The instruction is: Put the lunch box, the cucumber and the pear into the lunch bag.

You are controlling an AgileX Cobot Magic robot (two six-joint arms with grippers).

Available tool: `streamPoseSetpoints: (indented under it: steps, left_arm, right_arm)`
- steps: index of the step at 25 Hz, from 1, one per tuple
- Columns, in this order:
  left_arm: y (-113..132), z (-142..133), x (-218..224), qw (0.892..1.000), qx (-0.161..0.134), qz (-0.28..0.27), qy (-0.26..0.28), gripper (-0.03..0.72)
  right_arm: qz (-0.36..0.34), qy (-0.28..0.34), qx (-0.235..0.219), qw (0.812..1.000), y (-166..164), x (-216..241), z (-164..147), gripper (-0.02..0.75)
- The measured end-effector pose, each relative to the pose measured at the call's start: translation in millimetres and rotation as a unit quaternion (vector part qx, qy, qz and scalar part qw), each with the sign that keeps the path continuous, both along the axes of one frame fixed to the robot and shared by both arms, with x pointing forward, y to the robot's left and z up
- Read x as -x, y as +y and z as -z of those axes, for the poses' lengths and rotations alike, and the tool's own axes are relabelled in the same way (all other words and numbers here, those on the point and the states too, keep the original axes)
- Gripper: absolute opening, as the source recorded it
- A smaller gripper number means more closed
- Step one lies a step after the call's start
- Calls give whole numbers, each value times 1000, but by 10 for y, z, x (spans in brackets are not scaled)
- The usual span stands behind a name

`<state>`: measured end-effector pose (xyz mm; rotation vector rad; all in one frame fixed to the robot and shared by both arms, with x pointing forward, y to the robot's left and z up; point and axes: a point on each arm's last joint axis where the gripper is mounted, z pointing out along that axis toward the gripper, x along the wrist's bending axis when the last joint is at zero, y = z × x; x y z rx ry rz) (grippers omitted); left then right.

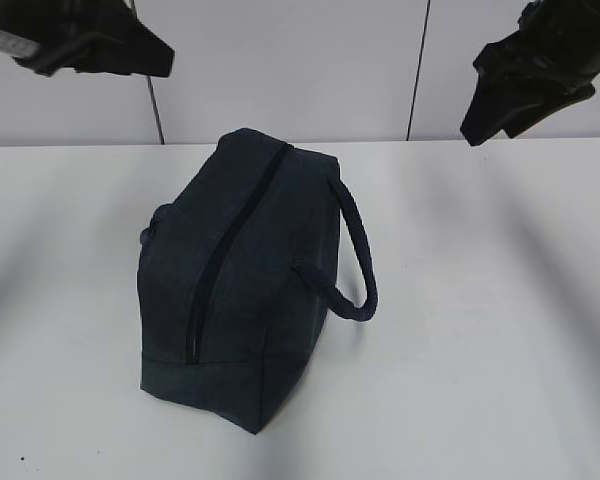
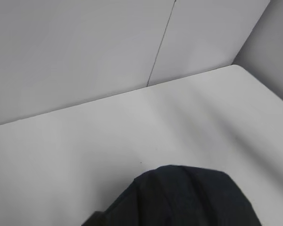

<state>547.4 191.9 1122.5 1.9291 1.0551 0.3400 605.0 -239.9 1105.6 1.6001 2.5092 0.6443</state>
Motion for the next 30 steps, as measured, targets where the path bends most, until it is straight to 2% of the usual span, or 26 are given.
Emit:
streamPoseSetpoints:
  steps: [3, 9, 15, 22, 26, 30]
  left_arm:
    - [167, -116, 144, 999, -40, -18, 3, 351]
    - [371, -257, 401, 993, -91, -63, 31, 351]
    - [529, -274, 591, 980, -141, -114, 85, 351]
    - [625, -408, 866, 973, -159, -133, 97, 351]
    - [682, -520, 1094, 972, -163, -143, 95, 351]
    - [732, -646, 1376, 972, -153, -153, 90, 351]
  right_arm:
    - [30, -4, 22, 999, -59, 45, -66, 417]
    - [76, -30, 32, 996, -130, 220, -326, 416]
    - [105, -82, 33, 991, -195, 531, -713, 416]
    - [110, -130, 28, 985, -265, 1157, -997, 416]
    - [113, -149, 38, 982, -330, 1603, -1012, 416]
    - [116, -166, 40, 978, -385, 2061, -949, 416]
